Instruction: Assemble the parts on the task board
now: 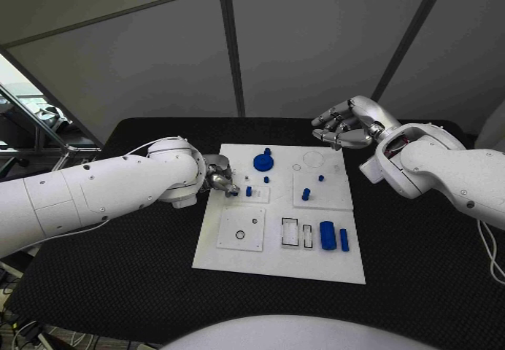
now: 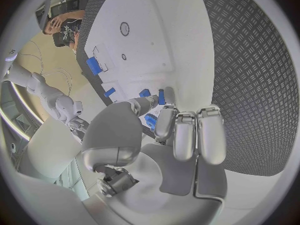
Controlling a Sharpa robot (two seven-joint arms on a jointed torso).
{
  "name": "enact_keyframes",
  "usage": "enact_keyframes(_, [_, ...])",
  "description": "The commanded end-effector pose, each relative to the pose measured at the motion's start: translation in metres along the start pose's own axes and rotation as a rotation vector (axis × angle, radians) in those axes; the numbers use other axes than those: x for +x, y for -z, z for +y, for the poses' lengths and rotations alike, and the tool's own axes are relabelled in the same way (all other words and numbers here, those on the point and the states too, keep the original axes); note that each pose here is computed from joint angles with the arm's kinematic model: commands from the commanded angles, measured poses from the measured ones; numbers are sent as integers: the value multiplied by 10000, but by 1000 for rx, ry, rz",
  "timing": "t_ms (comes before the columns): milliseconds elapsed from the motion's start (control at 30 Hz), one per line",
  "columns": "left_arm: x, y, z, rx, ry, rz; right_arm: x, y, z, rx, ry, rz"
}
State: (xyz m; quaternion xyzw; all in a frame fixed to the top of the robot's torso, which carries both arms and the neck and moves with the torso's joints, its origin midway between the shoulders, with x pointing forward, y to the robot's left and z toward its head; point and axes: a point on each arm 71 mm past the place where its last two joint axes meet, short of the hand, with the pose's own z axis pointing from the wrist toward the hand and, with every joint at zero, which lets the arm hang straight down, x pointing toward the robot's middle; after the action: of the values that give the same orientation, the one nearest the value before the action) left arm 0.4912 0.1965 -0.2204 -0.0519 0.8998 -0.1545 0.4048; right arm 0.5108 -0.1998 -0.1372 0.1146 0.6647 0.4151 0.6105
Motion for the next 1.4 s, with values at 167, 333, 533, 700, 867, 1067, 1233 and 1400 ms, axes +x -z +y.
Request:
enact_keyframes(167, [16,-11,16,-21,-26,9,-2,-5,16,-9,-1,3])
enact_keyframes(333, [11,-20,9,-25,-27,3,-2,-4,17,-10,-1,3])
enact_keyframes(533, [8,-41,-13,-27,-28,1,0,-4,20,-11,-1,3])
enact_keyframes(700, [8,-55,-34,-27,-29,1,2,-3,25,-13,-2,4])
enact_keyframes(867, [8,-65,-40,-29,-31,5,0,-2,25,-14,-2,3])
enact_keyframes(1067, [1,-79,-36,-34,-29,3,-2,0,25,-14,-2,2])
enact_keyframes(1233, [-3,-86,-36,-37,-28,1,-5,5,26,-15,-1,1])
enact_keyframes(1400, [-3,-88,-34,-40,-29,2,-8,7,23,-15,-1,0])
